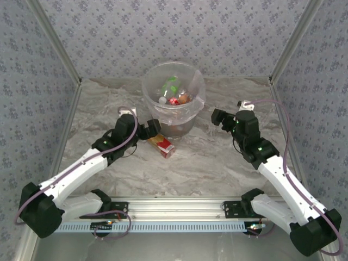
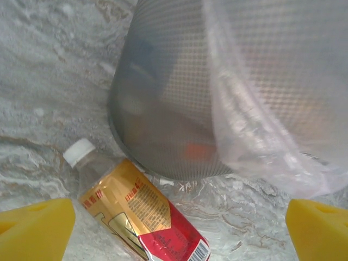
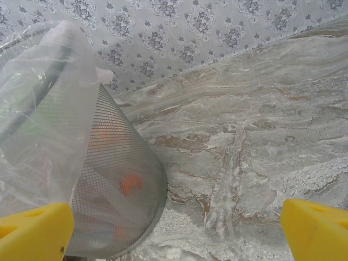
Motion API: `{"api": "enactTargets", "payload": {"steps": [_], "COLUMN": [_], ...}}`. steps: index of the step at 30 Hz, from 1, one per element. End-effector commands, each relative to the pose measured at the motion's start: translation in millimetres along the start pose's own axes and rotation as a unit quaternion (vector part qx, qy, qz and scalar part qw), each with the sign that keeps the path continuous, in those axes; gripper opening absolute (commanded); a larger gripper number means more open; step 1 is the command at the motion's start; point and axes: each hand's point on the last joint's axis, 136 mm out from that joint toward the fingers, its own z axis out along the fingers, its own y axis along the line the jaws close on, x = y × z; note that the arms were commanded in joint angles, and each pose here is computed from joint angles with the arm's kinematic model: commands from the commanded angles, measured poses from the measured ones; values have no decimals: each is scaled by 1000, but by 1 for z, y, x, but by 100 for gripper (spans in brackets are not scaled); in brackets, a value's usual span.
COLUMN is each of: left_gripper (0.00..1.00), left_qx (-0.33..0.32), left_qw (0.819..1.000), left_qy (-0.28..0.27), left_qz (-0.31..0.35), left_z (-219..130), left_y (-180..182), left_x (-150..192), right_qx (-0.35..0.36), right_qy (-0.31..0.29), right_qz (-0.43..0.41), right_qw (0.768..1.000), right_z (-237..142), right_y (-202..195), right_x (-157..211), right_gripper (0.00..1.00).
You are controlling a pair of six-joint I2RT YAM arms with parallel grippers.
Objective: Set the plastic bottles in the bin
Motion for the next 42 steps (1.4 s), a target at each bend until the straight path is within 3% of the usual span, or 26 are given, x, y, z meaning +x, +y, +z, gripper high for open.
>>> {"api": "enactTargets", "payload": {"steps": [1,9,23,36,42], "left_gripper": [100,100,100,100,98], "left_qx": [-2,-9,-40,-95,-167], "left_qw": [997,989,983,978,970], "left_qy": [-5,51,104,133,165], "left_qz": [-75,-138,-145,-133,-59], "left_z": [13,45,88,103,87], "left_y": [7,16,24,38,54], "left_x": [9,46,77,93,106], "right_qx": [1,4,13,21,23], "right_qy": [-17,-16,-12,-12,-11], "right_qz": [-4,-7,-10,-9,-9], "right_qw": [1000,1000,1000,1000,1000], "right_z": [-3,-3,-3,-8,-9], "right_y": [-2,-3,-8,-13,-14], "right_x": [-7,-6,-4,-3,-2], "right_gripper": [100,100,100,100,100]}}
